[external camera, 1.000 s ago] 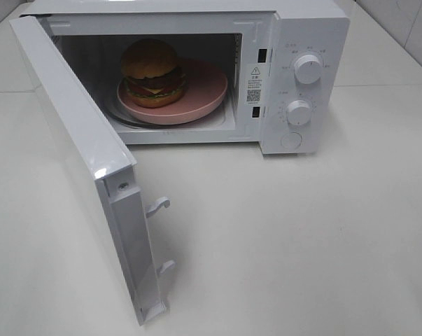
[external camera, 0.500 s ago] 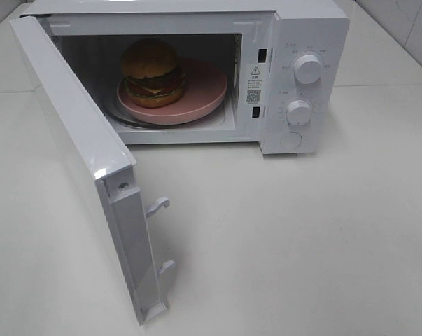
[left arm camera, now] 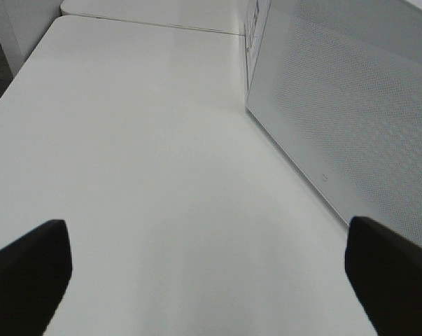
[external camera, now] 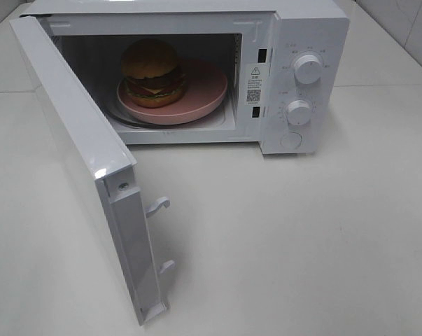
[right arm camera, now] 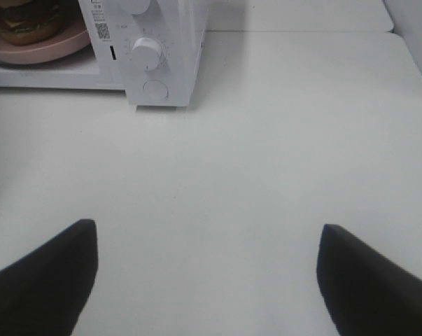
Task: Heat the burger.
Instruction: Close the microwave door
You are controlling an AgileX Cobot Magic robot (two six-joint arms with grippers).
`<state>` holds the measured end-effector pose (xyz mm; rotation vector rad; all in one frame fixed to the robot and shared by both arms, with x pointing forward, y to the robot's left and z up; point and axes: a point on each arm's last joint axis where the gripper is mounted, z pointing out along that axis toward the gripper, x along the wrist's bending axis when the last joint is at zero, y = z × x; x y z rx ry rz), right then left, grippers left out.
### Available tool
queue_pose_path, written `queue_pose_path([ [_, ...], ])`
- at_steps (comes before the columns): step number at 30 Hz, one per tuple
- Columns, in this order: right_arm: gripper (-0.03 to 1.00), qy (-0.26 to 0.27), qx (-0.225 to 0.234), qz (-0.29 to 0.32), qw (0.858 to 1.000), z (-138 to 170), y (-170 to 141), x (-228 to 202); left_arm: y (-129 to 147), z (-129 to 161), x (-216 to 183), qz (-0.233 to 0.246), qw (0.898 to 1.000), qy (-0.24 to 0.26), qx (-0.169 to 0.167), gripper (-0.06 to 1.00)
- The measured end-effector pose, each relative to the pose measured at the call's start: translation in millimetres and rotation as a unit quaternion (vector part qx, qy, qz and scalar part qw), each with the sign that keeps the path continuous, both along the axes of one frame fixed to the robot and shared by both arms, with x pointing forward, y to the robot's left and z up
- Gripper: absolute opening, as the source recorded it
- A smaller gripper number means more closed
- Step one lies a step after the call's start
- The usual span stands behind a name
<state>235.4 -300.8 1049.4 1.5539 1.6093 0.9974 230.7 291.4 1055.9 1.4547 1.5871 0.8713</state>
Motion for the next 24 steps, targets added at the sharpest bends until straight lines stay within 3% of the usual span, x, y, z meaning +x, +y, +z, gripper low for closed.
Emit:
queue_pose_path([
  [24, 0.75, -0.006, 0.001, -0.014, 1.0, 0.0, 0.0, -1.6, 0.0, 0.0, 0.0, 0.0, 1.0, 0.0, 0.0, 0.98],
])
